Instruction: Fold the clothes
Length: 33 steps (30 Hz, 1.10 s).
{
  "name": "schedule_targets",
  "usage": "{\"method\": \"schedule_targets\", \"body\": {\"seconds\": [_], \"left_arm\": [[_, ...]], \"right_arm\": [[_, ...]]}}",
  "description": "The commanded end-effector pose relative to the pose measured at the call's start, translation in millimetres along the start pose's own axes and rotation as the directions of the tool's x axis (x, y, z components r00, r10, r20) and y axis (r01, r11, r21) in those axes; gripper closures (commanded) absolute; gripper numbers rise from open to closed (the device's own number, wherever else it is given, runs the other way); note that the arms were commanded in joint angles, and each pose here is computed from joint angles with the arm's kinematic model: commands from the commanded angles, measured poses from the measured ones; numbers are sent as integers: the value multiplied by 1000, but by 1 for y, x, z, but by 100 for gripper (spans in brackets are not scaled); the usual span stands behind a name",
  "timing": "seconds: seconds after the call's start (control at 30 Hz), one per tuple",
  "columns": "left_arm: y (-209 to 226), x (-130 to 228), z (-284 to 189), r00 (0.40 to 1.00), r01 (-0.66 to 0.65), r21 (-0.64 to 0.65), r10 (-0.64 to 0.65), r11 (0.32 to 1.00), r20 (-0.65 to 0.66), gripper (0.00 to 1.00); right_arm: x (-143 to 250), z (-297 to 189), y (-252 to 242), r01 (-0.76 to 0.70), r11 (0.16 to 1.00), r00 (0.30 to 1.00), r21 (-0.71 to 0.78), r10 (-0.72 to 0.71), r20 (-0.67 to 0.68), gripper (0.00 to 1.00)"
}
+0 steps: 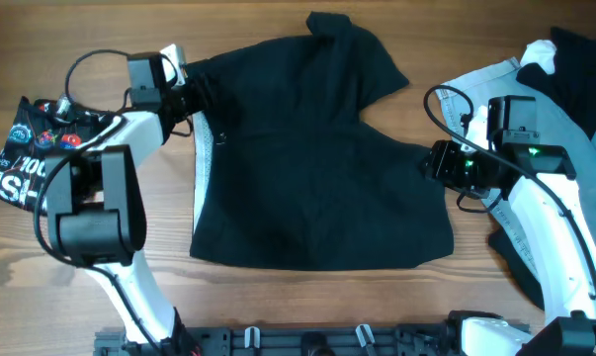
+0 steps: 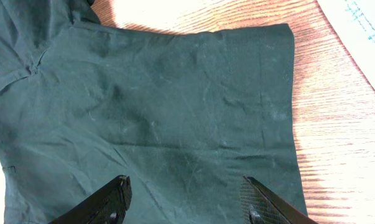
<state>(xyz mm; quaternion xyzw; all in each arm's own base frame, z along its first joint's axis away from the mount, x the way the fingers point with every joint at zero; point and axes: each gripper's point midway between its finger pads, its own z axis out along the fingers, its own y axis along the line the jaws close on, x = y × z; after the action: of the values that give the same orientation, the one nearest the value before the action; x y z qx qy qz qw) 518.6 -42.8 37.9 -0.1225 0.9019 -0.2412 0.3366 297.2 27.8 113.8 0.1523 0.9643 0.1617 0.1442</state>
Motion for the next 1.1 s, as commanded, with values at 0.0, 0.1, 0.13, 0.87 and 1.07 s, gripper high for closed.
{"method": "schedule_targets", "body": {"seconds": [0.0,0.1,0.13,0.87,1.07], "left_arm": [[17,-10,8,999,-6,-110,11,994,51,38],[23,-13,7,998,-4,-143,14,990,68,38],[22,-14,7,997,-5,-142,15,990,72,37],[1,-42,-41,996,84,-56,-84,995,5,96],[-6,-11,-34,991,85,-77,-93,993,-100,70]], "right_arm": [[-4,-6,6,0,1000,1000,-24,1,17,39],[-4,-6,6,1,1000,1000,-24,0,18,39],[-4,-6,6,1,1000,1000,-24,0,18,39],[-116,51,34,133,976,943,-172,-71,326,43],[-138,147,44,38,928,951,-371,81,299,40]]}}
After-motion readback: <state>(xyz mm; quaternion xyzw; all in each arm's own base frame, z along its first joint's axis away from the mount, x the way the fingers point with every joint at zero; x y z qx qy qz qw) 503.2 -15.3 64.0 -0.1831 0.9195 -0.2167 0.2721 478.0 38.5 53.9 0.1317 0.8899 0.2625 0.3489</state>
